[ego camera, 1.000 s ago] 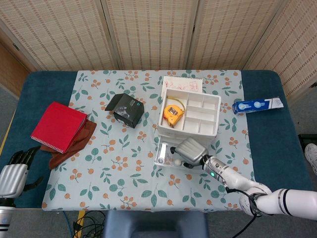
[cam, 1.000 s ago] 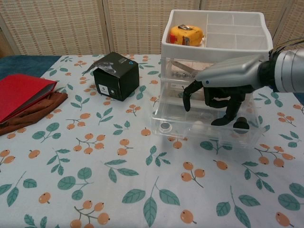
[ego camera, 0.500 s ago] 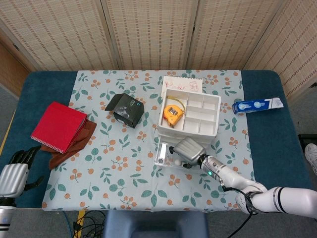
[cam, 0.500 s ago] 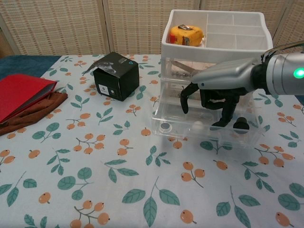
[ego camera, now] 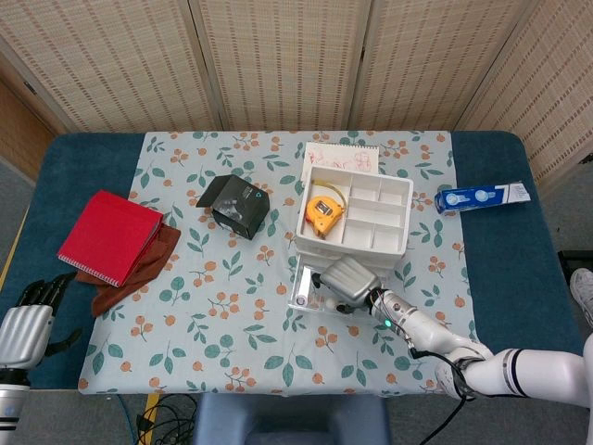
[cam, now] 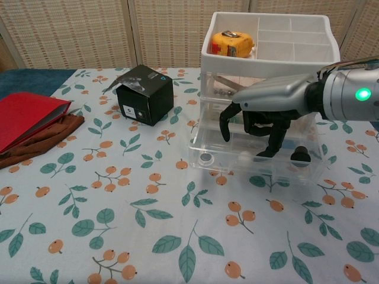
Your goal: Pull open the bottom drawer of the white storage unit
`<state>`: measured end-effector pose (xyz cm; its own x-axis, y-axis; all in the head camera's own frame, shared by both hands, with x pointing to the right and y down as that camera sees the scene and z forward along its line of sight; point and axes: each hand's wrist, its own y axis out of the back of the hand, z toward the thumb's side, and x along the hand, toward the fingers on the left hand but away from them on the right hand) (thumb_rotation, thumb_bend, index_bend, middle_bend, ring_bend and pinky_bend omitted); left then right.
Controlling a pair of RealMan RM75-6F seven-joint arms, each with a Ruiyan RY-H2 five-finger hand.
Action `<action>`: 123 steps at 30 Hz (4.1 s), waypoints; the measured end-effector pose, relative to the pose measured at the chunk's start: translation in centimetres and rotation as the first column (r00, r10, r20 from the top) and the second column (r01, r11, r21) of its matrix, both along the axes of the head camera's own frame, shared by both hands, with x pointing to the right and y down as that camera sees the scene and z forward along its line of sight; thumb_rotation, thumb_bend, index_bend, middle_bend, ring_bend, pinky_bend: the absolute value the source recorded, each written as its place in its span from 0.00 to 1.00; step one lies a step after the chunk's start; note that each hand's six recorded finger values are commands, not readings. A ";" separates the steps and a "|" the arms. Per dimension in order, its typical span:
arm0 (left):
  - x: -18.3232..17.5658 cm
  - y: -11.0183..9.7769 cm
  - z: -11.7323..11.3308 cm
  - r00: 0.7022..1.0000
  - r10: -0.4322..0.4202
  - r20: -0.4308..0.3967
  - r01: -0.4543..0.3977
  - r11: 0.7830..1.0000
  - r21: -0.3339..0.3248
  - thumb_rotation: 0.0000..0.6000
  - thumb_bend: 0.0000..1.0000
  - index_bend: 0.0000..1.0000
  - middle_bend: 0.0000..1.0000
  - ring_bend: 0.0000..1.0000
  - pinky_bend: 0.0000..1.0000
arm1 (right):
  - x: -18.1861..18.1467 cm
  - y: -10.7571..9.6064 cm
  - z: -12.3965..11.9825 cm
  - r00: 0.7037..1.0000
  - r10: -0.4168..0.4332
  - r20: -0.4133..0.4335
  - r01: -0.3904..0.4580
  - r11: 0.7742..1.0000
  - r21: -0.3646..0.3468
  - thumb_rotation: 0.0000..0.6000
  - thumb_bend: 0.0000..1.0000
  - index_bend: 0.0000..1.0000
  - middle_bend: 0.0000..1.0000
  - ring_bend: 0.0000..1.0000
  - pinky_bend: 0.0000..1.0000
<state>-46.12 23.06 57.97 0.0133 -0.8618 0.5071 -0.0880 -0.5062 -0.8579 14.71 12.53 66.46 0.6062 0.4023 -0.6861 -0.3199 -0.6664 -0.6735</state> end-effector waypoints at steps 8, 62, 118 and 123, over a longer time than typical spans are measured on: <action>0.1 0.0 0.0 1.000 0.000 -0.001 0.000 1.000 0.000 1.00 0.22 0.09 0.15 0.18 0.12 | -0.3 0.3 0.2 1.000 -0.002 0.009 0.002 1.000 -0.004 1.00 0.21 0.37 0.90 1.00 1.00; 0.1 -0.1 0.2 1.000 0.002 0.002 -0.002 1.000 -0.009 1.00 0.22 0.09 0.15 0.18 0.12 | -0.3 1.0 1.6 0.986 -0.163 0.031 0.160 0.983 0.095 1.00 0.02 0.45 0.91 1.00 1.00; 1.5 -0.9 0.3 0.999 0.030 0.018 -0.030 0.999 -0.015 1.00 0.22 0.09 0.15 0.18 0.12 | 0.2 0.7 1.6 0.940 -0.307 0.149 0.266 0.933 0.243 1.00 0.40 0.64 0.95 1.00 1.00; 1.6 -0.9 0.2 0.999 0.034 0.015 -0.034 0.999 -0.013 1.00 0.22 0.09 0.15 0.18 0.12 | 0.4 0.3 0.4 0.940 -0.289 0.180 0.234 0.933 0.275 1.00 0.43 0.64 0.95 1.00 1.00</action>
<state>-44.51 22.20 58.20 0.0345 -0.8546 0.5182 -0.0573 -0.5193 -0.8527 15.08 12.84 66.87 0.8338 0.3482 -0.4285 -0.2904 -0.3834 -0.8767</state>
